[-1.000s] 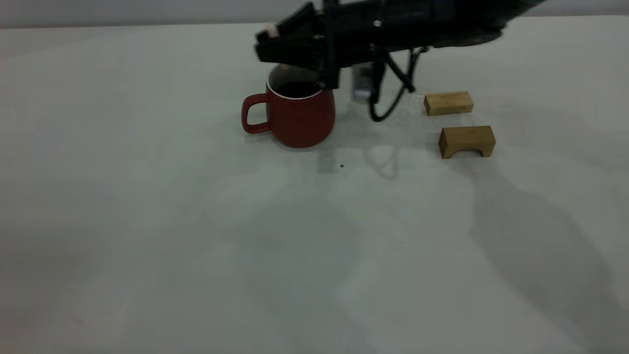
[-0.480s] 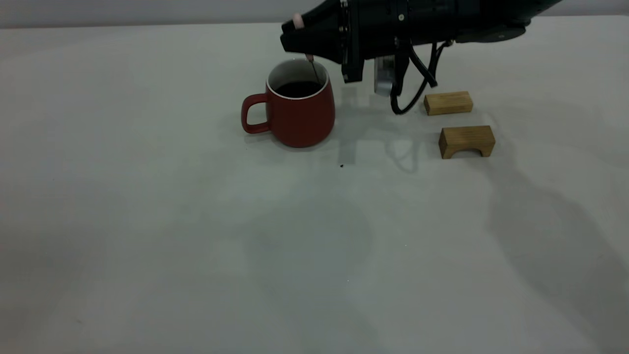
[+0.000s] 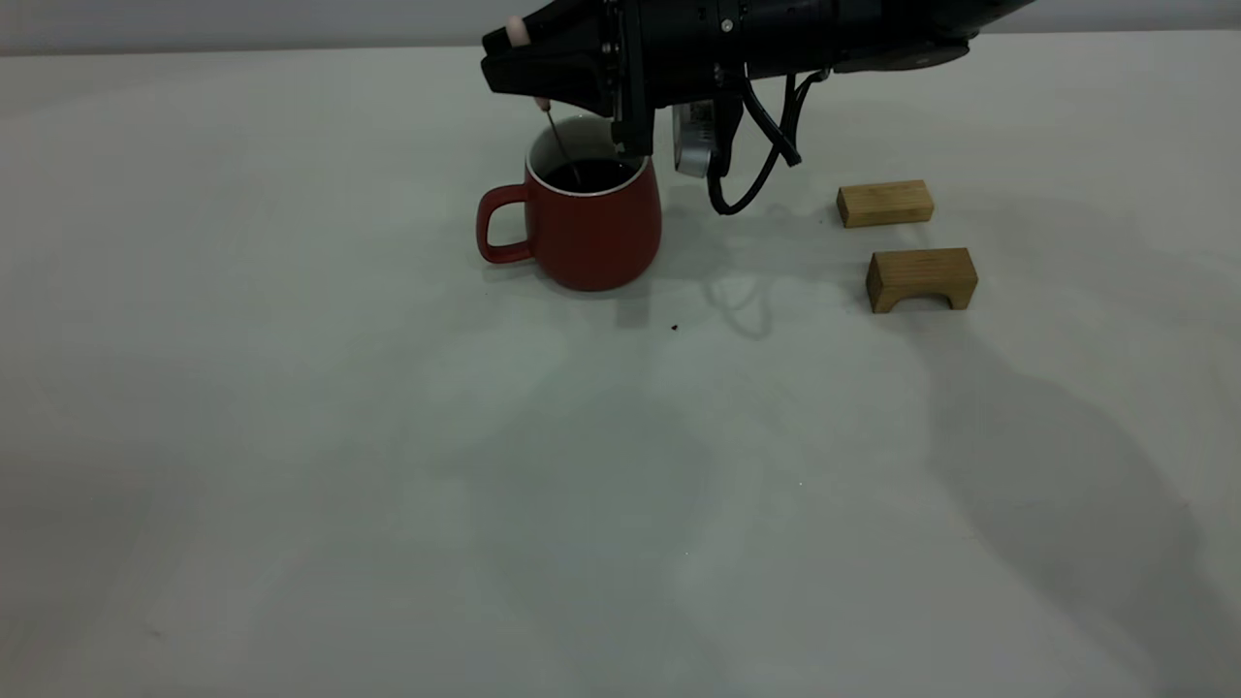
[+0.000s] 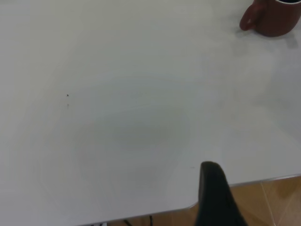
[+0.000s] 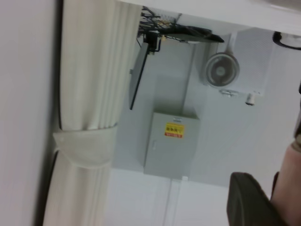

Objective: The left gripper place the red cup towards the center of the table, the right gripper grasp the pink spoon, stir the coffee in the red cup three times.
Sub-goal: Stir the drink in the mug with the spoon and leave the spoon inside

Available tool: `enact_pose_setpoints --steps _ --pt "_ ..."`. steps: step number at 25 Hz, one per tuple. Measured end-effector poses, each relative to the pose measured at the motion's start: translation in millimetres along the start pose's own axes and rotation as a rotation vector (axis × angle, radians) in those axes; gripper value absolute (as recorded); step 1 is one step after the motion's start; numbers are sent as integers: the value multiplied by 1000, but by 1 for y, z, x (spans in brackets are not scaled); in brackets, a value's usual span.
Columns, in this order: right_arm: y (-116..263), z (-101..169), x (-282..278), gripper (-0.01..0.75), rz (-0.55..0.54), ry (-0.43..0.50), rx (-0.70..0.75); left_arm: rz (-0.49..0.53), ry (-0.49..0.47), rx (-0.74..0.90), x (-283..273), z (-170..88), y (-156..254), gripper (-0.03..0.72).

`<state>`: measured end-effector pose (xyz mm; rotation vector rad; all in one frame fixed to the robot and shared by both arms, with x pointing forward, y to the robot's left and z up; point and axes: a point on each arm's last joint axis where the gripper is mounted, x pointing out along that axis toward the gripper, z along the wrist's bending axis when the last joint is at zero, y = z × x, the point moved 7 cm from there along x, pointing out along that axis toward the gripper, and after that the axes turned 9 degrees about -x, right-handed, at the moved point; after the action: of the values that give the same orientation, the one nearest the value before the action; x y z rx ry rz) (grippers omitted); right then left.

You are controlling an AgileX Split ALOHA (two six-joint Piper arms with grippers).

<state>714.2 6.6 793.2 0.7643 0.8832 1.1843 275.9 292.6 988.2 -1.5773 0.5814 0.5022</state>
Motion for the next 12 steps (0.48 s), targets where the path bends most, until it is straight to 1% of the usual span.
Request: enact_pose_setpoints --steps 6,12 --pt "-16 12 -16 118 -53 -45 12 0 0 0 0 0 0 502" --pt "-16 11 -17 118 -53 -40 13 0 0 0 0 0 0 502"
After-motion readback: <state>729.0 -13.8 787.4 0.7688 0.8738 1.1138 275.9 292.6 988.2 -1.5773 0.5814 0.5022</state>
